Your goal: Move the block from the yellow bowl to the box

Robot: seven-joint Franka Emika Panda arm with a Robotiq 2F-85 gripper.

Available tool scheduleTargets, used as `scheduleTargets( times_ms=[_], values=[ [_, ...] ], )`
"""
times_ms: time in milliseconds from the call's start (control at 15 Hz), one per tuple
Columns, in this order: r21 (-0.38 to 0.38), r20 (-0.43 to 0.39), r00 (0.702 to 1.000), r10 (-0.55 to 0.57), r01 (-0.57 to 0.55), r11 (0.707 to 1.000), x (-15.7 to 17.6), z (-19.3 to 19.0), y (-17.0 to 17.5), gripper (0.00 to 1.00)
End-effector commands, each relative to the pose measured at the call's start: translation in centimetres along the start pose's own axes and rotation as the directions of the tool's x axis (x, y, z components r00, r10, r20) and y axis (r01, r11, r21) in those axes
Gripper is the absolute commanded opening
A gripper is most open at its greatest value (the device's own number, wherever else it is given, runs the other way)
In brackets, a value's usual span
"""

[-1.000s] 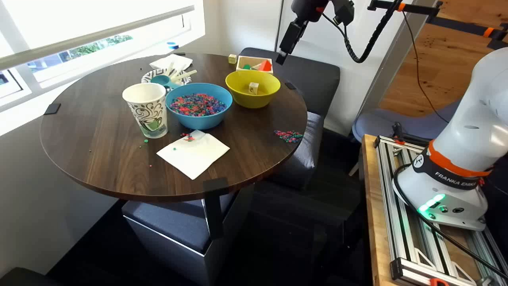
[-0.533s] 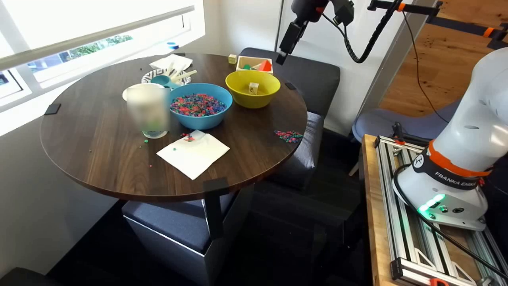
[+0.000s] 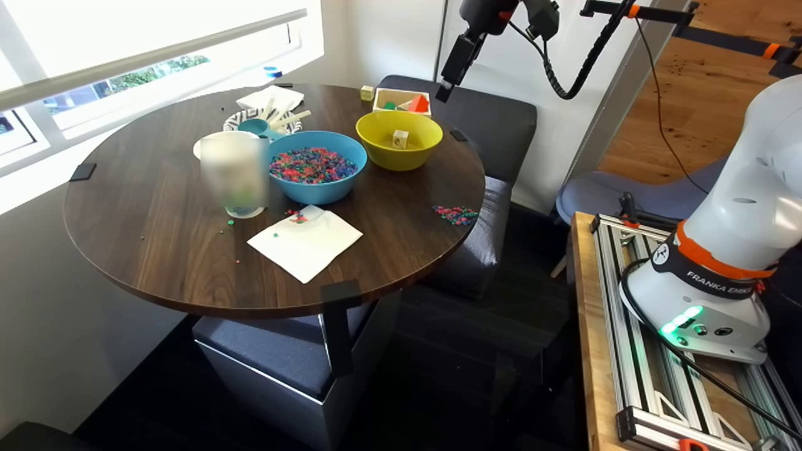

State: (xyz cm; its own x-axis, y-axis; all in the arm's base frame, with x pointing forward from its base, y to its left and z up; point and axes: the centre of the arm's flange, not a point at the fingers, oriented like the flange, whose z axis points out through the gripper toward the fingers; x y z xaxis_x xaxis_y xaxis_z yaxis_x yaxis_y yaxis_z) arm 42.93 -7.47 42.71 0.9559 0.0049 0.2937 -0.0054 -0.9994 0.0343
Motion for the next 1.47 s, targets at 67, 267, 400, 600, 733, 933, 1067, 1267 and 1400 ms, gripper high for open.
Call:
scheduleTargets(
  times_ms=[67,267,400,600,733,933,1067,1267,1400],
  values=[
    [0.0,0.0,1.0,0.0,0.0,1.0,0.0,0.0,0.0,1.0],
    [-0.076,-0.015,0.991,0.134,-0.135,0.988,-0.6,0.0,4.0,1.0],
    [-0.072,0.007,0.975,0.222,-0.221,0.973,-0.7,1.0,6.7,1.0],
    [-0.04,0.03,0.974,0.226,-0.225,0.974,0.0,1.7,6.7,1.0],
    [-0.043,0.025,0.984,0.178,-0.176,0.983,1.3,1.6,5.3,1.0],
    [-0.049,0.021,0.998,0.053,-0.052,0.997,3.7,2.6,2.5,1.0],
    [-0.046,0.039,0.999,-0.005,0.006,0.999,5.0,3.9,0.9,1.0],
    [-0.039,0.048,0.999,0.014,-0.012,0.999,4.2,3.3,0.1,1.0],
    [-0.037,0.058,0.998,-0.002,0.004,0.999,4.7,4.0,-0.2,1.0]
  ],
)
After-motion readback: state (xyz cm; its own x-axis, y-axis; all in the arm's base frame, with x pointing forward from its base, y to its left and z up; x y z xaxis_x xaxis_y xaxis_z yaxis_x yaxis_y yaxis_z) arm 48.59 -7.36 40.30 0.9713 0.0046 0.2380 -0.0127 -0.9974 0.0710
